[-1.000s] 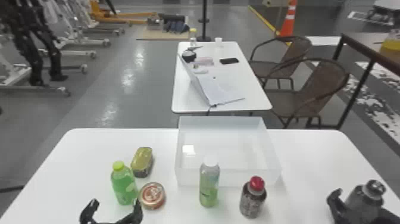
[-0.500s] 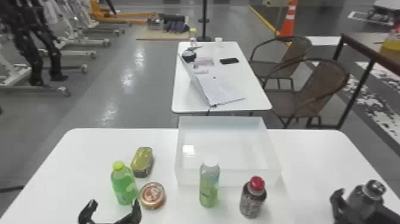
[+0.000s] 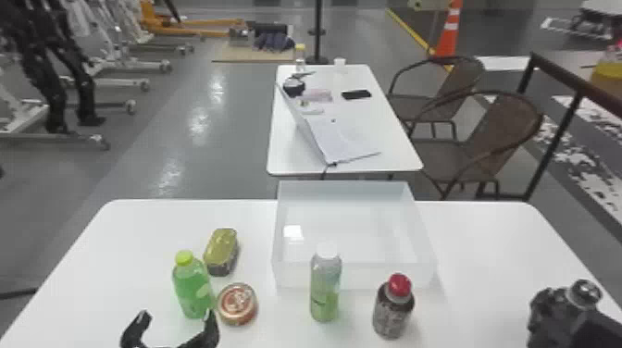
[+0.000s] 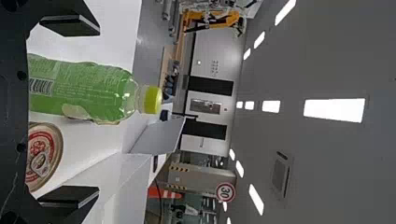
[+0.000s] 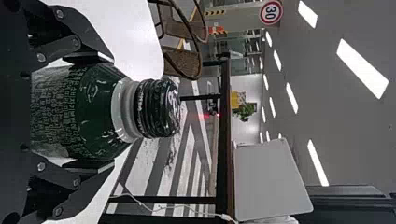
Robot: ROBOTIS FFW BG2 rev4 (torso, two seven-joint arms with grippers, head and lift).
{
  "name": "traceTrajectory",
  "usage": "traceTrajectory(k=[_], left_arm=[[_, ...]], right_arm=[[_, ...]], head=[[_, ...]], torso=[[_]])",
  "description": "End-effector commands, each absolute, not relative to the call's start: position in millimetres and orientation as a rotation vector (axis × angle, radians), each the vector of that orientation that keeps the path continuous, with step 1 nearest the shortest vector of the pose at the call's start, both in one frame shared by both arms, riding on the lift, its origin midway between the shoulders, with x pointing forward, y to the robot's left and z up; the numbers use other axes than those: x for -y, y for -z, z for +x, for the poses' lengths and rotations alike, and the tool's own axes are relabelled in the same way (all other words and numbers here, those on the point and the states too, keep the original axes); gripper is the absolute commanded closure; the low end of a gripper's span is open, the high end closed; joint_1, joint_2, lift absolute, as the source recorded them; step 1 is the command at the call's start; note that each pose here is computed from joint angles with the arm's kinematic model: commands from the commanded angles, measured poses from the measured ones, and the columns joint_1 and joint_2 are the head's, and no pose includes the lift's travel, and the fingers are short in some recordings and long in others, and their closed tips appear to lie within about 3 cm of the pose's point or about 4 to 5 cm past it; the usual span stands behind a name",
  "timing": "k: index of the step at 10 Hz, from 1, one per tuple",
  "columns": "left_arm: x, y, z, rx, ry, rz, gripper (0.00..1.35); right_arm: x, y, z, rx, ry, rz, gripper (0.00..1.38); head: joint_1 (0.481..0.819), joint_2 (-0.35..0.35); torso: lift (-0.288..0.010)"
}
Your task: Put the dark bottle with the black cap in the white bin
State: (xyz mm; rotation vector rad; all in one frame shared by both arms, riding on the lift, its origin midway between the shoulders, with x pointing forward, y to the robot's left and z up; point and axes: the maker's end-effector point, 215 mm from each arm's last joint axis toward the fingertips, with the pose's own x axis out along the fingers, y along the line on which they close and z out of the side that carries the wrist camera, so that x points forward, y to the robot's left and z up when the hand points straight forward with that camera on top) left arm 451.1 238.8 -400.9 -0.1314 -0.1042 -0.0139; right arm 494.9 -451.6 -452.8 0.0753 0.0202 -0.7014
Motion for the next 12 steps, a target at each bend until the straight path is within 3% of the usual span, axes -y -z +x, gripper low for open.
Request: traceTrajectory(k=[1, 2, 3, 4, 7, 9, 12], left_arm=[[-238, 402, 450, 0.103, 0.012, -0.135, 0.1], [-238, 402, 450, 0.103, 0.012, -0.135, 0.1], [-239, 402, 450, 0.104, 0.01, -0.134, 0.1], [-239, 402, 450, 0.103, 0.01, -0.134, 0.1], [-239, 401, 451, 0.106, 0.01, -0.134, 0.1], [-240, 401, 451, 0.106, 0.009, -0.132, 0.1], [-236, 400, 455, 0.11, 0.015, -0.135, 0.1]], right_arm=[[450, 449, 498, -0.014, 0.696, 0.065, 0.5], [450, 449, 499, -0.013, 0.694, 0.062, 0.58], [451, 450, 497, -0.013, 0.698, 0.064, 0.8], [451, 448, 497, -0.003, 0.699, 0.071, 0.87], [428, 398, 505, 0.088, 0.652, 0.128, 0.89], [398, 340, 530, 0.142, 0.525, 0.106, 0.88], [345, 276, 576, 0.216, 0.314, 0.18, 0.88]], head=[[0.549, 0.0], [0.549, 0.0], [0.549, 0.0], [0.549, 0.0], [0.549, 0.0], [0.549, 0.0], [0.549, 0.0]], torso=[[-0.1], [-0.1], [-0.1], [-0.1], [-0.1], [-0.1], [-0.1]])
